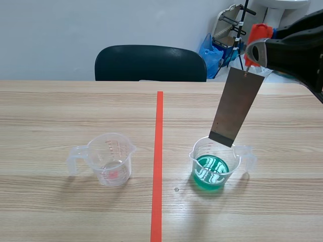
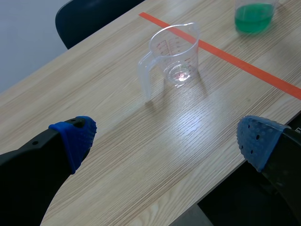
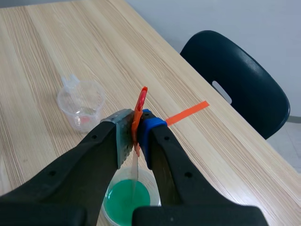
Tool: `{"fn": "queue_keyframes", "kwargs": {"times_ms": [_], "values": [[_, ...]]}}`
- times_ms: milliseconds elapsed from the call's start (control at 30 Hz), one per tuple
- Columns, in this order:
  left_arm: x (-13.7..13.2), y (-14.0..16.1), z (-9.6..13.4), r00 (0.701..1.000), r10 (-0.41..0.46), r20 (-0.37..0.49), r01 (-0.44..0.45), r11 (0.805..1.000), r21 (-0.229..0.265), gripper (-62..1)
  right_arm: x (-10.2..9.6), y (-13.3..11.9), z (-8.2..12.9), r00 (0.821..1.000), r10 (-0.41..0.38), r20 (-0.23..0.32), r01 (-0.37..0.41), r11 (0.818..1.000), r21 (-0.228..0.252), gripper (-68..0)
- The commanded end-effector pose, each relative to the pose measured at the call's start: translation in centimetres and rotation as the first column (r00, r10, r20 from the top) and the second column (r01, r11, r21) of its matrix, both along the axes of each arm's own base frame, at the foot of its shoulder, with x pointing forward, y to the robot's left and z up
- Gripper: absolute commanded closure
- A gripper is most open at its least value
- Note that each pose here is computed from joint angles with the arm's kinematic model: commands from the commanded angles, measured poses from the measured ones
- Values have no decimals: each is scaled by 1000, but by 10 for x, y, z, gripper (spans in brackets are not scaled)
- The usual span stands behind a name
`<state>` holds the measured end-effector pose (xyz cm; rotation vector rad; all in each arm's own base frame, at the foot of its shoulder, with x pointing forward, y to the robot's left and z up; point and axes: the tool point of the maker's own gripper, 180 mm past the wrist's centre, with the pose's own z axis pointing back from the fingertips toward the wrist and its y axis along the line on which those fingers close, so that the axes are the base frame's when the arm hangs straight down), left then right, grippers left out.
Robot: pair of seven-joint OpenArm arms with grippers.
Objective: Do the redox reaction experiment
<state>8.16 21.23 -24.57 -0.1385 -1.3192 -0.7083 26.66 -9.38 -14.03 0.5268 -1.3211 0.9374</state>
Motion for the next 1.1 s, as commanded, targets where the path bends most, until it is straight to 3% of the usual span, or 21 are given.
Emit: {"fn": "queue_keyframes", "kwargs": {"times_ms": [0, 400, 1067], "values": [[2, -5, 6, 1000, -1, 24, 1, 1000, -22, -623, 2, 1, 9, 1000, 2, 24, -3, 1000, 29, -7], [2, -5, 6, 1000, -1, 24, 1, 1000, -22, -623, 2, -4, -5, 1000, 21, -12, -20, 998, 54, -7], [2, -5, 6, 1000, -1, 24, 1, 1000, -22, -623, 3, -4, -22, 1000, 22, 7, -22, 997, 70, -7]]}}
